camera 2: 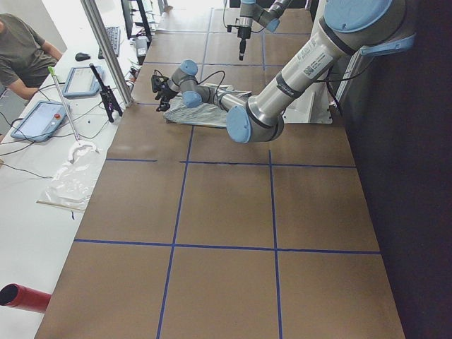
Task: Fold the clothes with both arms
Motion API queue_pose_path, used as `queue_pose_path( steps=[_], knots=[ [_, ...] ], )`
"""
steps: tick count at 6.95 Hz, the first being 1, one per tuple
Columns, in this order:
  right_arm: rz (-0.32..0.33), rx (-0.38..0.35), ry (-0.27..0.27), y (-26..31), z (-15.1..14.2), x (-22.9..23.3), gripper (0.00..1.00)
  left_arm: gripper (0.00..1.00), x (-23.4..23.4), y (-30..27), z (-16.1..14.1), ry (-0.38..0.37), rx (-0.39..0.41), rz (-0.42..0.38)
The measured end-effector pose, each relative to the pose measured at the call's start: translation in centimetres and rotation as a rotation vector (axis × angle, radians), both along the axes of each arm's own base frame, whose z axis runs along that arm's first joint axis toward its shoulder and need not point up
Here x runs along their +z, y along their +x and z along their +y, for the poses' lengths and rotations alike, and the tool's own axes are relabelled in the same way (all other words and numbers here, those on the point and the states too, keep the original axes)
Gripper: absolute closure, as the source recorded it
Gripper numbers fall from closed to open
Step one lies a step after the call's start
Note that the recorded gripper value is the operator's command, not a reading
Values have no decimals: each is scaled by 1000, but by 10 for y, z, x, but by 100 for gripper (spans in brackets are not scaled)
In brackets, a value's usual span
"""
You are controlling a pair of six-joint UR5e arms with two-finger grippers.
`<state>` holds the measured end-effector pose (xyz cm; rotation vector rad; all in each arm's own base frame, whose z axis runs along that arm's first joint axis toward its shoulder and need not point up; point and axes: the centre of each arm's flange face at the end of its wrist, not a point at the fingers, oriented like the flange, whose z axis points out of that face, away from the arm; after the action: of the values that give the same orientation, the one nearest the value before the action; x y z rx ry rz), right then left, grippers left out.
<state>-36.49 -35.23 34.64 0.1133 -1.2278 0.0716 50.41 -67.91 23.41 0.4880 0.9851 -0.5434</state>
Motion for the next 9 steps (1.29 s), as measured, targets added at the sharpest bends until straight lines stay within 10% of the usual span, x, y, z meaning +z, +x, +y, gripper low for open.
queue_pose_path(
  steps=[5,9],
  knots=[
    [427,-41,-6,-163,-20,-147,0,0,-3,-108,115,-22,191,-70],
    [680,-135,-42,-250,25,-142,0,0,3,-117,134,-33,233,-60]
  ],
)
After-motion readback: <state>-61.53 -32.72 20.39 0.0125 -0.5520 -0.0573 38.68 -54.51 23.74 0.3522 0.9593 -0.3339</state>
